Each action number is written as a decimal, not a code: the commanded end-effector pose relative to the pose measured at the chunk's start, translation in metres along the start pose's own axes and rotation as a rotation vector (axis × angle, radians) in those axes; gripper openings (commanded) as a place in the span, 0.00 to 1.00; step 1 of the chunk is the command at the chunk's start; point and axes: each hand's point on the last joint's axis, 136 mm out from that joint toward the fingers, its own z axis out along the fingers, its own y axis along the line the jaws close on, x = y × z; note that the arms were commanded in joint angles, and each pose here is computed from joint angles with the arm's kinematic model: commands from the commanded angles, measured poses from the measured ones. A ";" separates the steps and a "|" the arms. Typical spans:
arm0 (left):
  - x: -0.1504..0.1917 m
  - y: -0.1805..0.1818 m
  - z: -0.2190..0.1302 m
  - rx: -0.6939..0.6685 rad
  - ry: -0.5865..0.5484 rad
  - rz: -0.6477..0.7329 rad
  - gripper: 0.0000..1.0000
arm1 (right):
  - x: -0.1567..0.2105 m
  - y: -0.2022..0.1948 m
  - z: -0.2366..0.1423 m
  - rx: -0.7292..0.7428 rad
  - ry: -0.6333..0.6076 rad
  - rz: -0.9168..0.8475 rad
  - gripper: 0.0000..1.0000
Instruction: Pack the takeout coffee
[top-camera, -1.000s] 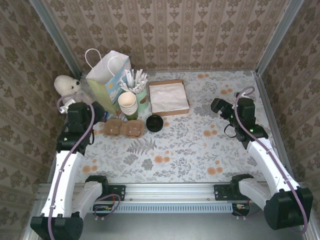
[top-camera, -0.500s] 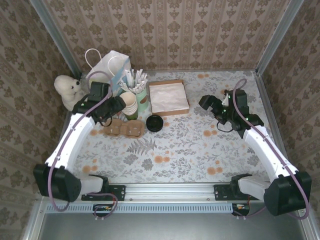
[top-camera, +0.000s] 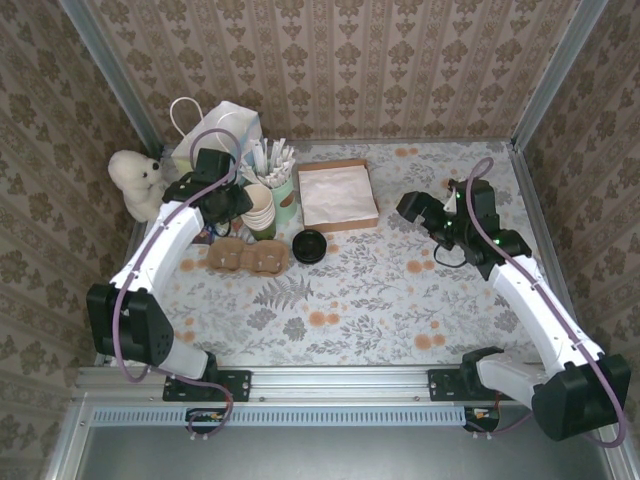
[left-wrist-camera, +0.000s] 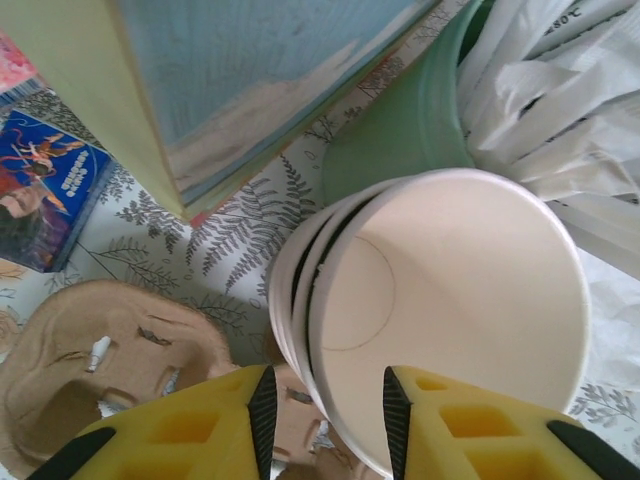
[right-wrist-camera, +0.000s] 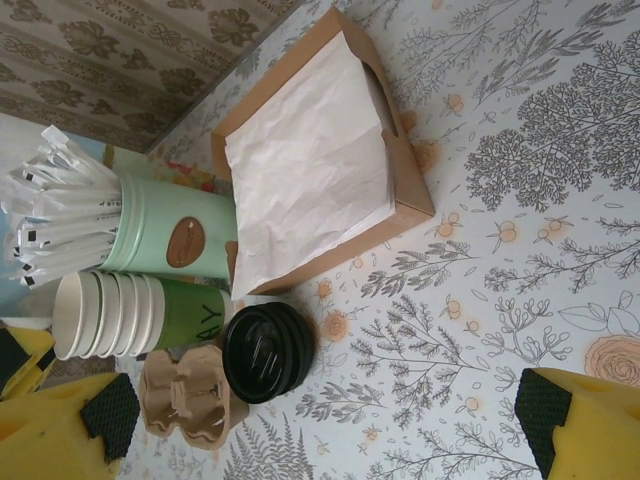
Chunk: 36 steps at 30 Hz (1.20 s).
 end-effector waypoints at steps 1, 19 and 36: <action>-0.007 0.003 -0.005 -0.042 -0.018 0.043 0.34 | 0.003 -0.007 -0.005 0.038 -0.007 -0.021 1.00; -0.004 -0.005 0.003 -0.033 0.017 0.067 0.05 | -0.001 -0.006 -0.002 0.050 -0.003 -0.036 1.00; -0.027 -0.033 -0.032 0.101 -0.047 0.084 0.00 | 0.001 -0.010 -0.003 0.067 0.002 -0.042 1.00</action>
